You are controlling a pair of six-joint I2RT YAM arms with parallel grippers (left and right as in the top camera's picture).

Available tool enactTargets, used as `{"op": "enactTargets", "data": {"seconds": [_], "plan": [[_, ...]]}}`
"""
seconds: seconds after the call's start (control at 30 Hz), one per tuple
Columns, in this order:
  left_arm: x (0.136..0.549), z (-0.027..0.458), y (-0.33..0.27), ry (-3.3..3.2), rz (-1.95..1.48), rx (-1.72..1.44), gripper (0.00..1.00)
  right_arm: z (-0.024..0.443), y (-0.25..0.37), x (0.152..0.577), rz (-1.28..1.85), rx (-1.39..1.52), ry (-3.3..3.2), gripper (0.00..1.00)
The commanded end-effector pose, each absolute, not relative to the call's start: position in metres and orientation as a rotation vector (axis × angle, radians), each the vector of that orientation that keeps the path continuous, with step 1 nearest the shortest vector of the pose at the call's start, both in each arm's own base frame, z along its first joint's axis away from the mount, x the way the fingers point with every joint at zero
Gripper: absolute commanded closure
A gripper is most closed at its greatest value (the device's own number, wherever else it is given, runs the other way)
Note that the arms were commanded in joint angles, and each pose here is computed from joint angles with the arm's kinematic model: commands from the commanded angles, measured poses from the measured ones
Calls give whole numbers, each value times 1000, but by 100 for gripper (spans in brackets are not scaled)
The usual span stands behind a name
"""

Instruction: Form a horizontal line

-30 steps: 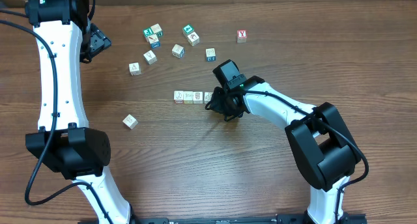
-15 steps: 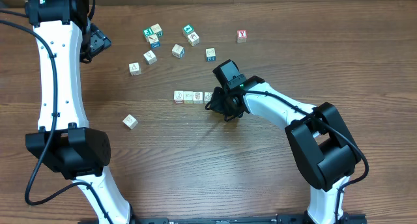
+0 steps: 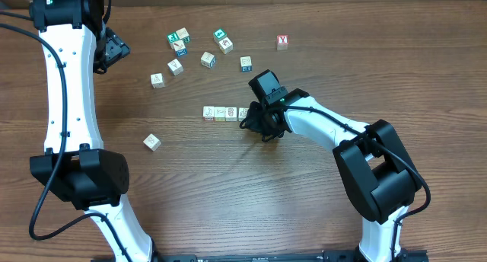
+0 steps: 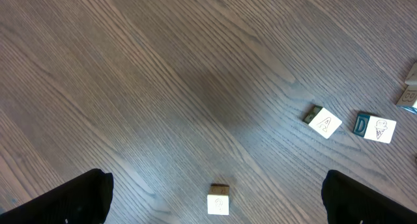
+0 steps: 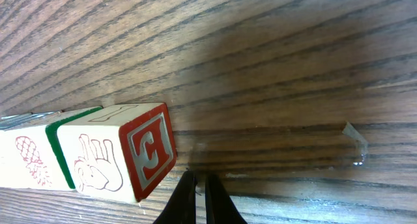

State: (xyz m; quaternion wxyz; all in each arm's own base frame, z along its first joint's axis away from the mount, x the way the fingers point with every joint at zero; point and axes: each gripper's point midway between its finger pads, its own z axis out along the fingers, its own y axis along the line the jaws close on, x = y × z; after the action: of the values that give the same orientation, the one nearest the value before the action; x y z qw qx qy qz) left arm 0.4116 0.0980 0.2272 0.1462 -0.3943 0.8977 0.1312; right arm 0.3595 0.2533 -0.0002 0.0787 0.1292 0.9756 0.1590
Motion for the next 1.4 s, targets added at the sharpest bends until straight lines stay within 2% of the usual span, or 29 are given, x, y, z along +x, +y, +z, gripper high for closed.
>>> {"op": "enactTargets", "data": {"seconds": [0.0, 1.37], "plan": [[413, 234, 95, 2585, 370, -1097, 0, -28, 244, 343, 386, 396, 2986, 96], [413, 234, 95, 2585, 370, -1097, 0, -29, 243, 340, 376, 399, 2997, 96]]}}
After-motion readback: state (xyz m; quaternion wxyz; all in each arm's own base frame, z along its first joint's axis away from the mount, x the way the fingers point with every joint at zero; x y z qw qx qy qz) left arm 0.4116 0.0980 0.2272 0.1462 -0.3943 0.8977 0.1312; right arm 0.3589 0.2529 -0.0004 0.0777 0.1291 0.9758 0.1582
